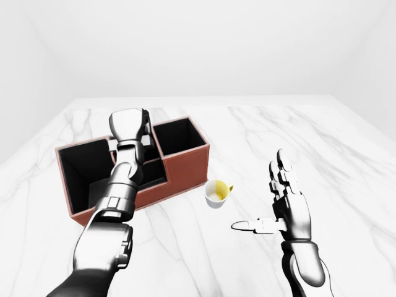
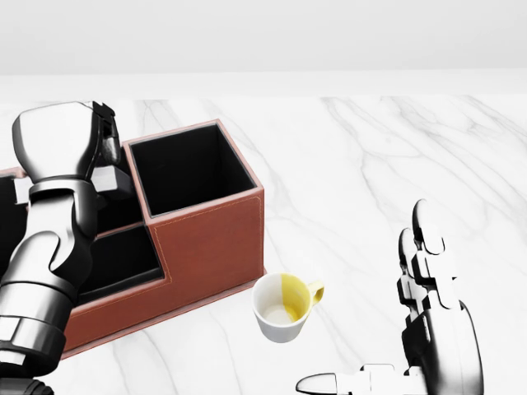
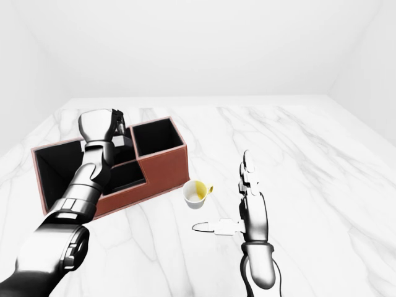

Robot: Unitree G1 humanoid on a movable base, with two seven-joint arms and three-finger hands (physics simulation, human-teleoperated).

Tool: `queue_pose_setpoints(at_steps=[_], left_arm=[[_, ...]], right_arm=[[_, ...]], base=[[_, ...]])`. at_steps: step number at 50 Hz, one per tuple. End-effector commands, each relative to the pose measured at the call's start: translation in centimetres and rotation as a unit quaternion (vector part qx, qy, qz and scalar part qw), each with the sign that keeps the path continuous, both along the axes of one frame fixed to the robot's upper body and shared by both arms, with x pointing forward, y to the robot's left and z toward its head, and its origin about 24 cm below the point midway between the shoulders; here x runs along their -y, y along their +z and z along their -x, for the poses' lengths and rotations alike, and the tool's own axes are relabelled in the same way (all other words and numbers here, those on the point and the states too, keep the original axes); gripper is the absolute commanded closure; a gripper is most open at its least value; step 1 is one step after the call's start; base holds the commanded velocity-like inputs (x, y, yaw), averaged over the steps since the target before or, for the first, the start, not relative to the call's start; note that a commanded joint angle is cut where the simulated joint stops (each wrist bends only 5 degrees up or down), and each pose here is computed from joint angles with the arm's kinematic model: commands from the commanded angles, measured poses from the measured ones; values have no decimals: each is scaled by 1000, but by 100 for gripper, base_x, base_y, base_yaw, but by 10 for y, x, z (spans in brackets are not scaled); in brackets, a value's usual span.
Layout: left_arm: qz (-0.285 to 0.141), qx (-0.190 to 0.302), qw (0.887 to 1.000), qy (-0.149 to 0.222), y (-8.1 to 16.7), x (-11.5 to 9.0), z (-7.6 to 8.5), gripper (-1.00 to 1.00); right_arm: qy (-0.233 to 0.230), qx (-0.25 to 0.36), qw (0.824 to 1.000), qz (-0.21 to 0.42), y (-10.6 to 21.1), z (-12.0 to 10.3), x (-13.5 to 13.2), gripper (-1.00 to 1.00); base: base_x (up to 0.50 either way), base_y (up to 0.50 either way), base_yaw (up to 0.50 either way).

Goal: Pick up the book and place it in the front compartment of the caddy.

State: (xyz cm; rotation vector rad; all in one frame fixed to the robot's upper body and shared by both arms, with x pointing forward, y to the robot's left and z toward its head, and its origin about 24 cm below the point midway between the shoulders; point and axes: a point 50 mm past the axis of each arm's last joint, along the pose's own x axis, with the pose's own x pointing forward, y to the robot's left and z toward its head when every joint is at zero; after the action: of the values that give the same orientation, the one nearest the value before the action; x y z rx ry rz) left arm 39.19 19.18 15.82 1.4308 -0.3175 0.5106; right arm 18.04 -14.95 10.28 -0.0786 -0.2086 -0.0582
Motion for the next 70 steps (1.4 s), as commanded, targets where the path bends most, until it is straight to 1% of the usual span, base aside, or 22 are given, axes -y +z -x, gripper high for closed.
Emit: queue_pose_setpoints(at_steps=[1, 11, 16, 26, 29, 35, 42, 44, 49, 50, 51, 52, 53, 54, 55, 56, 57, 67, 70], left_arm=[[6, -41, 999, 1, -10, 3, -7, 100], [15, -66, 998, 5, -14, 4, -12, 100], [18, -94, 995, 5, -25, 8, -12, 100], [30, -120, 992, 8, -33, 9, -13, 100], [23, -131, 991, 6, -39, 11, -12, 100], [26, -146, 989, 9, -45, 12, -11, 100], [27, -151, 988, 8, -47, 13, -10, 100], [29, -149, 988, 10, -46, 12, -11, 91], [27, -149, 988, 10, -45, 12, -11, 91], [27, -148, 989, 10, -45, 12, -11, 85], [32, -146, 989, 10, -44, 11, -11, 54], [32, -146, 989, 10, -44, 11, -11, 29], [33, -145, 989, 10, -43, 11, -12, -10], [34, -145, 989, 11, -43, 11, -12, -42], [35, -145, 989, 11, -43, 11, -12, -65], [36, -144, 989, 11, -42, 11, -12, -78], [37, -142, 989, 11, -41, 11, -12, -100], [39, -132, 990, 12, -36, 9, -13, -100], [41, -119, 992, 12, -30, 7, -14, -100]], right_arm=[[-1, 1, 1000, 0, 0, 0, 0, -100], [1, 2, 1000, 1, 1, 2, -1, -100], [2, 2, 1000, 1, 1, 2, -1, -100], [6, 1, 1000, 4, 0, 0, -3, -100], [7, 0, 1000, 4, 0, 0, -4, -100], [7, 1, 1000, 3, 0, 0, -3, -100], [9, 0, 1000, 3, 0, -1, -4, -100], [10, 0, 1000, 3, 0, -1, -5, -100], [12, -1, 1000, 4, -1, -1, -6, -100], [12, -1, 1000, 5, -1, -1, -6, -100], [12, -1, 1000, 4, -1, -1, -5, -100], [12, -1, 1000, 4, -1, -1, -5, -100], [11, -2, 1000, 5, -1, -1, -5, -100], [12, -2, 1000, 4, -1, -1, -6, -100], [12, -2, 1000, 4, -1, -2, -6, -100], [12, -2, 1000, 4, -1, -2, -6, -100], [13, -2, 1000, 5, -1, -1, -6, -100], [14, -2, 1000, 6, -2, -2, -7, -100], [15, -2, 1000, 6, -1, -1, -8, -100]], base=[[0, 0, 0], [0, 0, 0], [0, 0, 0], [0, 0, 0], [0, 0, 0], [0, 0, 0], [0, 0, 0], [0, 0, 0], [0, 0, 0], [0, 0, -1], [0, 0, 0], [0, 0, 0], [0, 0, 0], [0, 0, 0], [0, 0, 0], [0, 0, 0], [0, 0, -1], [0, 0, 0], [0, 0, 0]])
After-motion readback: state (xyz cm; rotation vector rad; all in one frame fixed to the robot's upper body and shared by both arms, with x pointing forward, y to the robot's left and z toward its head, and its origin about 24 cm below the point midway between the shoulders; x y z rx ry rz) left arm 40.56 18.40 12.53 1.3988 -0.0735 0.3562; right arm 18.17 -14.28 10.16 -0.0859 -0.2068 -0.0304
